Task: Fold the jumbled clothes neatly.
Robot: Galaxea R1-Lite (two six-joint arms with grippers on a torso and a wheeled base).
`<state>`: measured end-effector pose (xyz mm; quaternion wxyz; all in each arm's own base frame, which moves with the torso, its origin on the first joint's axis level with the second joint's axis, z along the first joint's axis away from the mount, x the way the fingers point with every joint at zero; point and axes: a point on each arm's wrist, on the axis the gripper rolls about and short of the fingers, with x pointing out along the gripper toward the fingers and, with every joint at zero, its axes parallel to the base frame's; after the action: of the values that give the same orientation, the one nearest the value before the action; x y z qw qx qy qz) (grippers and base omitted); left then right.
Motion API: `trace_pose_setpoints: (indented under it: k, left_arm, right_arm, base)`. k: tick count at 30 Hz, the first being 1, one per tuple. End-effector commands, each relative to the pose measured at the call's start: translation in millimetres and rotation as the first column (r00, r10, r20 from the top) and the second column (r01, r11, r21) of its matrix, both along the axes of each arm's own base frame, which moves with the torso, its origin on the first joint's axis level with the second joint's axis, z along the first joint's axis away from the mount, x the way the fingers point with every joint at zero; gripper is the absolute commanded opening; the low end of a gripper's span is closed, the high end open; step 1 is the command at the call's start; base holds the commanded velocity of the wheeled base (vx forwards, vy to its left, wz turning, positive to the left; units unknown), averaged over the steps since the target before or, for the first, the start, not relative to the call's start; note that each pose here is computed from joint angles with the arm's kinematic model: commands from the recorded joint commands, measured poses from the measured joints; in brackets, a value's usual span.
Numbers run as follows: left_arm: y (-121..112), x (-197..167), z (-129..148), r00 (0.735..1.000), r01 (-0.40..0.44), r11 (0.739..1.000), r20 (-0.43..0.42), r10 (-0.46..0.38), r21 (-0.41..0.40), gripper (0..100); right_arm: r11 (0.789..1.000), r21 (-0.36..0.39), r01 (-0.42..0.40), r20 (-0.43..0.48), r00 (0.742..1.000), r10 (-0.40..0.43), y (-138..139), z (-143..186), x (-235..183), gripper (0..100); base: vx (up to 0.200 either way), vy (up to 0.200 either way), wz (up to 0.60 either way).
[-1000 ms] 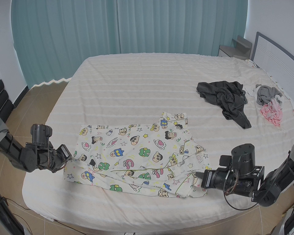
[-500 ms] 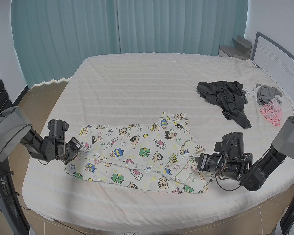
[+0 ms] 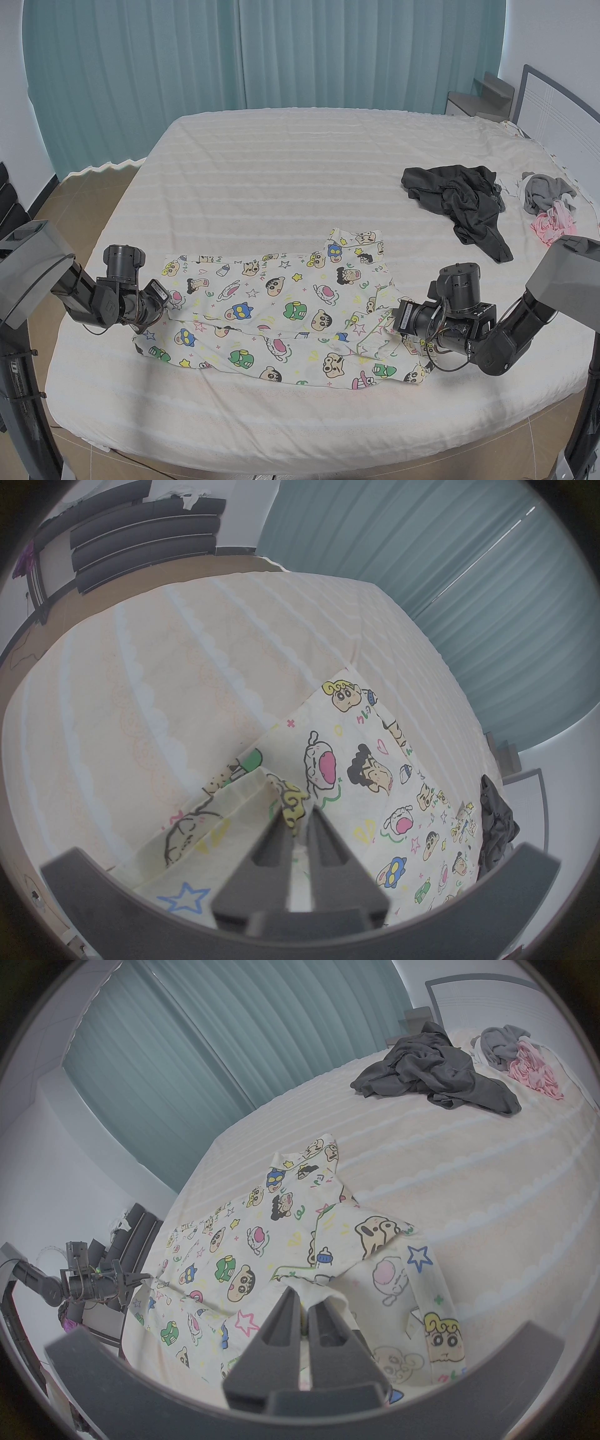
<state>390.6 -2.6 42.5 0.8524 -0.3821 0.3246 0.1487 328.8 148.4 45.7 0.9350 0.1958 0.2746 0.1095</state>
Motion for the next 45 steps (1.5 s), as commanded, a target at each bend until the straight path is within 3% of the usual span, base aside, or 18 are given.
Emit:
trace_pose_setpoints:
  k: [1, 2, 3, 10, 13, 17, 20, 22, 25, 29, 35, 36, 45]
  left_arm:
    - [0.4, 4.3, -2.3, 1.000, -0.008, 1.000, 0.003, 0.008, -0.006, 100]
    - [1.6, 5.1, -3.4, 1.000, -0.014, 1.000, 0.002, 0.014, -0.009, 100]
    - [1.6, 5.5, -3.7, 1.000, -0.016, 1.000, 0.002, 0.017, -0.012, 100]
    - [3.7, 4.8, 0.9, 0.999, -0.033, 0.999, 0.014, 0.033, -0.012, 100]
    - [7.4, 3.7, 12.9, 0.994, -0.094, 0.995, 0.047, 0.095, -0.028, 100]
    - [21.2, -7.6, 46.4, 0.984, -0.131, 0.990, 0.116, 0.137, -0.054, 100]
    - [28.0, -18.4, 60.8, 0.979, -0.149, 0.986, 0.130, 0.158, -0.071, 100]
    - [32.1, -40.6, 83.0, 0.981, -0.116, 0.976, 0.130, 0.142, -0.186, 100]
    - [31.2, -69.3, 98.8, 0.990, -0.066, 0.950, 0.101, 0.101, -0.304, 100]
    - [26.3, -105.4, 97.2, 0.996, -0.047, 0.926, 0.054, 0.072, -0.374, 100]
    - [20.9, -132.9, 89.2, 0.999, -0.039, 0.896, 0.004, 0.045, -0.443, 100]
    - [19.7, -138.2, 87.4, 0.999, -0.035, 0.879, -0.006, 0.037, -0.476, 100]
    - [19.5, -139.8, 79.1, 0.999, -0.010, 0.872, 0.023, 0.025, -0.489, 100]
  right_arm:
    - [1.000, -0.006, 0.014, -0.013, 1.000, -0.014, -1.4, -10.1, 9.0, 0]
    - [1.000, -0.009, 0.015, -0.020, 1.000, -0.015, -1.6, -13.2, 9.8, 0]
    - [1.000, -0.008, 0.017, -0.021, 1.000, -0.018, -2.2, -13.9, 9.8, 100]
    - [0.998, 0.021, 0.058, 0.025, 0.998, -0.059, -15.3, -1.3, 12.2, 100]
    - [0.994, 0.060, 0.093, 0.036, 0.995, -0.096, -25.3, 11.4, 7.8, 100]
    - [0.974, 0.187, 0.127, 0.043, 0.990, -0.137, -29.9, 42.0, -15.0, 100]
    - [0.963, 0.241, 0.120, 0.017, 0.992, -0.128, -24.5, 48.4, -31.5, 100]
    - [0.948, 0.295, 0.116, -0.053, 0.993, -0.105, -11.8, 42.6, -47.1, 100]
    - [0.937, 0.320, 0.139, -0.134, 0.986, -0.100, -3.9, 27.2, -51.9, 100]
    - [0.922, 0.329, 0.205, -0.238, 0.963, -0.129, 1.5, -2.5, -43.8, 100]
    - [0.907, 0.347, 0.237, -0.287, 0.948, -0.137, 5.7, -14.7, -39.4, 100]
    - [0.911, 0.339, 0.237, -0.300, 0.945, -0.134, 7.3, -20.6, -38.8, 100]
    - [0.909, 0.343, 0.236, -0.313, 0.941, -0.126, 8.8, -25.4, -37.5, 100]
  base:
    - [0.000, 0.000, 0.00]
    - [0.000, 0.000, 0.00]
    - [0.000, 0.000, 0.00]
    - [0.000, 0.000, 0.00]
    - [0.000, 0.000, 0.00]
    - [0.000, 0.000, 0.00]
    - [0.000, 0.000, 0.00]
    - [0.000, 0.000, 0.00]
    - [0.000, 0.000, 0.00]
    - [0.000, 0.000, 0.00]
    - [0.000, 0.000, 0.00]
    - [0.000, 0.000, 0.00]
    - [0.000, 0.000, 0.00]
